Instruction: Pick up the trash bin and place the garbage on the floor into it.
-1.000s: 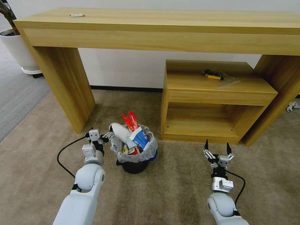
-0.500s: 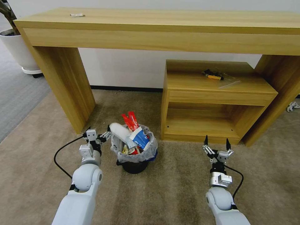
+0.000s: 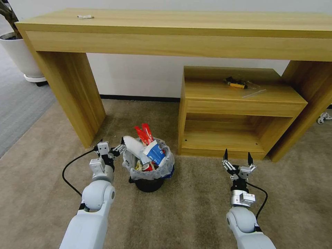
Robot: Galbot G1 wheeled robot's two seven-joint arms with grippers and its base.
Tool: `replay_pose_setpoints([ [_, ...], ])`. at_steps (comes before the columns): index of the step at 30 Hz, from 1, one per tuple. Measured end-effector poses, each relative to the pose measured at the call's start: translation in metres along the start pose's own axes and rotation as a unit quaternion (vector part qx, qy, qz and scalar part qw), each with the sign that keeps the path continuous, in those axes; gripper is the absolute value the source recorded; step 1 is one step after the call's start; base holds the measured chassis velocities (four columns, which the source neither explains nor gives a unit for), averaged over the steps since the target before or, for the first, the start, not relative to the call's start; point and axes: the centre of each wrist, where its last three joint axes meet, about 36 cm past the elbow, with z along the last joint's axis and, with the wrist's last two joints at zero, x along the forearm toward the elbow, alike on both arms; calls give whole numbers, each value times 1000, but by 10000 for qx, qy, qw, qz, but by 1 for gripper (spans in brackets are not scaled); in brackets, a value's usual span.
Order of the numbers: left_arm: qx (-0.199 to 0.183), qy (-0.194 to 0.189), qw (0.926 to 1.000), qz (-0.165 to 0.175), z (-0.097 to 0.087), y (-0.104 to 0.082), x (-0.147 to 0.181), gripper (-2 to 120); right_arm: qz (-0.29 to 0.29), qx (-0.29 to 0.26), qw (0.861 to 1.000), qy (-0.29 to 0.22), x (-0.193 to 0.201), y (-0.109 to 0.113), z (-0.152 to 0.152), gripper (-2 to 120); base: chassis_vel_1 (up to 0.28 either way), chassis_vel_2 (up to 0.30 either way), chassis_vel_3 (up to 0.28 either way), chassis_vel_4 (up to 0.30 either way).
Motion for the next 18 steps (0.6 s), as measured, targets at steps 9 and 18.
replay_pose_setpoints([
  [9,4,4,10000,3,0,0,0,100,1,2,10000,3,0,0,0,100,0,0,0,0],
  [18,3,7,10000,5,0,0,0,100,4,2,10000,5,0,0,0,100,0,0,0,0],
])
